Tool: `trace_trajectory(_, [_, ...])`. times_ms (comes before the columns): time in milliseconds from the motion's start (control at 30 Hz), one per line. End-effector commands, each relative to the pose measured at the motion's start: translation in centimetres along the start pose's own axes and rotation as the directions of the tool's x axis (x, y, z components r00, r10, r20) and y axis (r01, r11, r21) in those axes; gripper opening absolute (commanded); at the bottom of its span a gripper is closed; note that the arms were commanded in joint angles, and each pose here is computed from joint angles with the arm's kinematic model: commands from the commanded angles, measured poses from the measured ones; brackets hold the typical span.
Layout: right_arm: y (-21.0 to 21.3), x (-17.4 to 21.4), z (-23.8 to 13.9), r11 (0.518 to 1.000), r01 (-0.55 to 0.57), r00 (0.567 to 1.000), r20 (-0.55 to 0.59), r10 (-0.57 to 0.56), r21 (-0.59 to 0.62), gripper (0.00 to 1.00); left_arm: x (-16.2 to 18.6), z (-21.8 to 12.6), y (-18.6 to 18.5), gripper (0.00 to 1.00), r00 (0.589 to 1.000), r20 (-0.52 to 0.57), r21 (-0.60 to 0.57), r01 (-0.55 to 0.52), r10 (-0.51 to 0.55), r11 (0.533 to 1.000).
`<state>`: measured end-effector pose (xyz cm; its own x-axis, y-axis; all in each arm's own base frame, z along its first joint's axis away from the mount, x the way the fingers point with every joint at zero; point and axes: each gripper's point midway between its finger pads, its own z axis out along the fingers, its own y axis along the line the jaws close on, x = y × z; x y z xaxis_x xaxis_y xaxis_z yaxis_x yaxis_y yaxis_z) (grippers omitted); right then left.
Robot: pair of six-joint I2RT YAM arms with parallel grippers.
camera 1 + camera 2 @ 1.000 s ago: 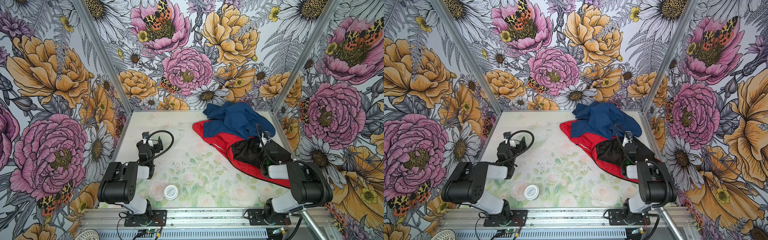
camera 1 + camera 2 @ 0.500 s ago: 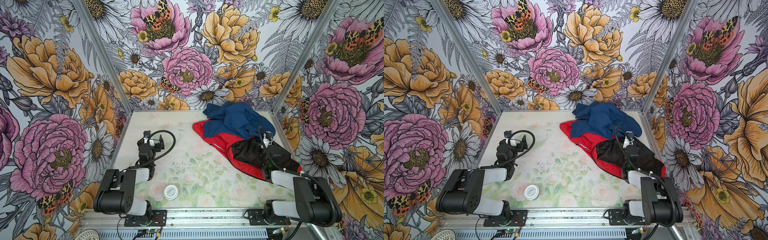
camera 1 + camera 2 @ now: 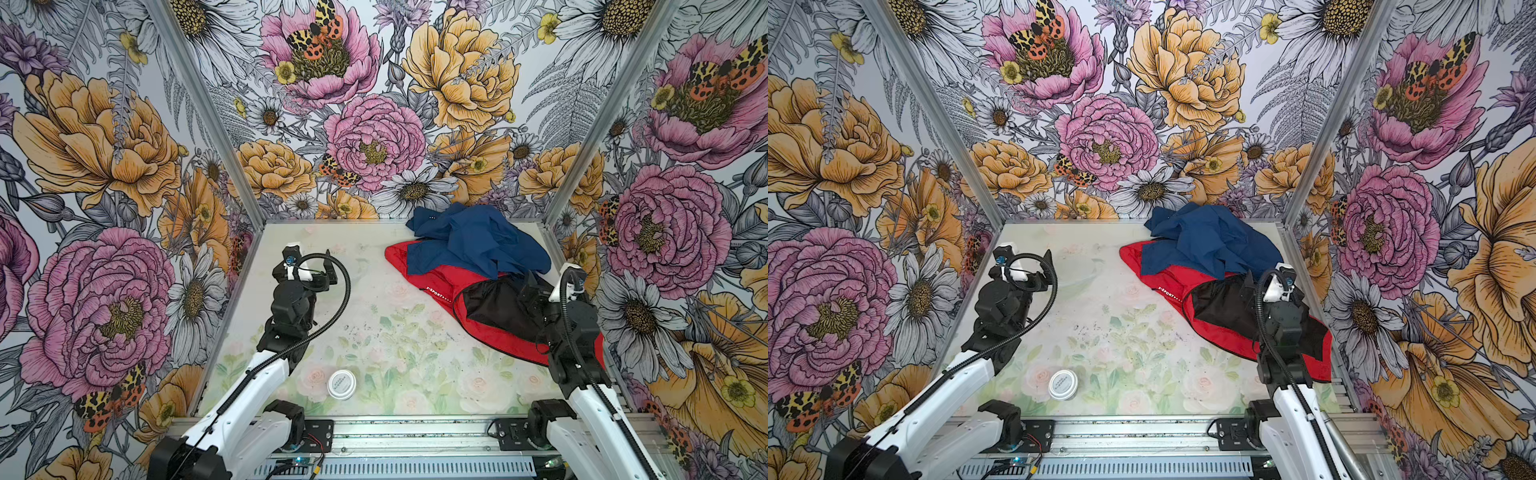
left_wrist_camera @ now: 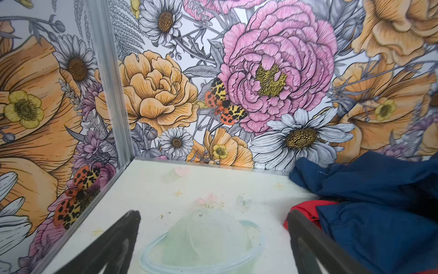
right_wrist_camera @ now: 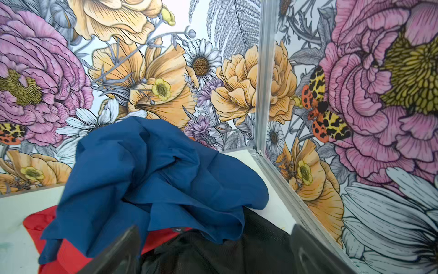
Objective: Pick out a specific cloth from the pile
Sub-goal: 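Reach the right gripper to the blue shirt while the left reaches the red jacket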
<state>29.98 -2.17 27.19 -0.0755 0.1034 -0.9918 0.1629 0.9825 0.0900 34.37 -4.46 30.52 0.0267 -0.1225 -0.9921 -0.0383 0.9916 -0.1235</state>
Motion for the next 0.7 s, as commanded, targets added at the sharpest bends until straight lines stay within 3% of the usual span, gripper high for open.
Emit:
trace_trajectory(0, [2.0, -1.5, -0.5, 0.996, -0.02, 0.998, -0.063, 0.014, -0.09, 0.99, 1.0, -1.3, -1.6, 0.99, 0.992, -0.104, 0.08, 0.084, -0.076, 0.993])
trace_trajectory(167, [5.3, -3.9, 0.3, 0.978, -0.016, 0.993, -0.119, -0.009, -0.206, 0.98, 0.2, -2.4, -4.8, 0.98, 0.98, -0.15, 0.235, 0.167, -0.134, 0.957])
trace_trajectory(400, [8.8, -5.8, 2.9, 0.966, 0.049, 0.977, -0.19, -0.1, -0.256, 0.97, 1.6, -3.1, -8.9, 0.98, 0.969, -0.224, 0.358, 0.186, -0.109, 0.915])
trace_trajectory(667, [11.7, -3.8, 7.4, 0.959, 0.076, 0.918, -0.358, -0.174, -0.272, 0.97, 3.0, -3.6, -10.9, 0.98, 0.961, -0.266, 0.408, 0.189, -0.082, 0.893])
